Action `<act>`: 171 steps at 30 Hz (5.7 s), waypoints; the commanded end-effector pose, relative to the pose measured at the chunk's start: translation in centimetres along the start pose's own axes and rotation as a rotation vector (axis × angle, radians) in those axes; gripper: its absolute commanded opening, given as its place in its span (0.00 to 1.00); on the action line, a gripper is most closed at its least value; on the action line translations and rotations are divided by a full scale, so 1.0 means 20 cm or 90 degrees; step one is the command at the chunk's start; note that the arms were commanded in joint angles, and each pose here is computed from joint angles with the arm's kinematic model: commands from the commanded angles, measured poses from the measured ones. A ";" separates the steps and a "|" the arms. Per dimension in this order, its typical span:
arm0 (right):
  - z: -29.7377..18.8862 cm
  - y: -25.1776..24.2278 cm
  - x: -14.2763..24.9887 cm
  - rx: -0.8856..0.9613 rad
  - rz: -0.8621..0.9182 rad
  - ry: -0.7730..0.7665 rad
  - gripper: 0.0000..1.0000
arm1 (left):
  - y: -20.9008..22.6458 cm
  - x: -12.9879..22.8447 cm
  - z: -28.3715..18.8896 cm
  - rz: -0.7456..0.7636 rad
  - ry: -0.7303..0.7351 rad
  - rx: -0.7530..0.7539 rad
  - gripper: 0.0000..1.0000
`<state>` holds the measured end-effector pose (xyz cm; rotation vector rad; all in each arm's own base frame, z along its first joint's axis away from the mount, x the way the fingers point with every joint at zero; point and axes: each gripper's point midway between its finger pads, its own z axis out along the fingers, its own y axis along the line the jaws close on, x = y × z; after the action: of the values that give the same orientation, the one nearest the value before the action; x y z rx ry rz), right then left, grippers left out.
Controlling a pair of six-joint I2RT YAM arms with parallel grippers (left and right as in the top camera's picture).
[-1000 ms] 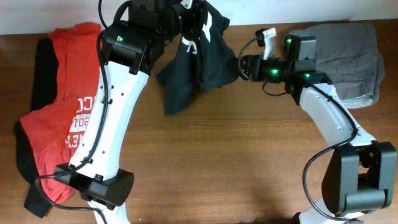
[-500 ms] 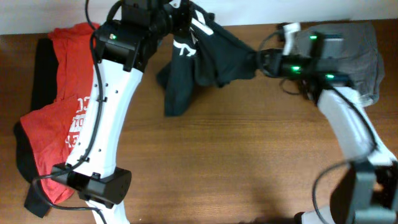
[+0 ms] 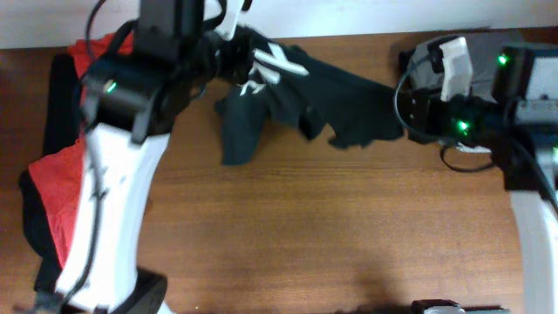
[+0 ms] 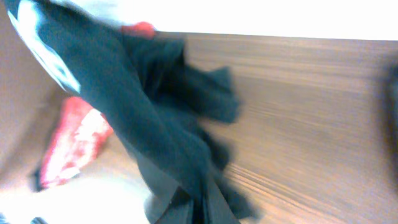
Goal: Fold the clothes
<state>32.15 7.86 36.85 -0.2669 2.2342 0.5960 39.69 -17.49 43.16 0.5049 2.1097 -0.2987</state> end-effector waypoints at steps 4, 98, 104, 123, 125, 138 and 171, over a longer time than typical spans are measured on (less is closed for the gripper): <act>-0.08 -0.13 0.00 0.123 -0.032 0.001 0.04 | 0.08 0.05 -0.25 0.029 0.006 -0.065 0.35; -0.28 -0.37 -0.17 0.196 0.042 -0.033 0.04 | 0.64 -0.01 -0.20 -0.047 0.004 -0.258 0.01; -0.44 -0.24 -0.21 0.202 0.017 -0.077 0.04 | 0.60 -0.04 -0.49 -0.048 -0.043 -0.278 0.01; -0.60 -0.23 -0.31 0.273 -0.032 -0.134 0.04 | 0.70 -0.05 -0.54 -0.052 -0.045 -0.361 0.01; -0.52 -0.28 -0.37 0.257 -0.037 -0.133 0.04 | 0.73 -0.06 -0.45 -0.052 -0.037 -0.359 0.01; -0.23 -0.42 -1.16 0.148 -0.190 -0.422 0.04 | 1.07 -0.57 0.16 -0.049 -0.306 -0.394 0.00; 0.40 -0.71 0.29 0.064 0.117 0.313 0.04 | 0.74 1.15 0.61 -0.174 0.587 -0.184 0.01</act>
<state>39.32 -0.72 24.33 -0.1454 2.7455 0.5480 44.65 -3.42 17.47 0.2223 3.0289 0.1778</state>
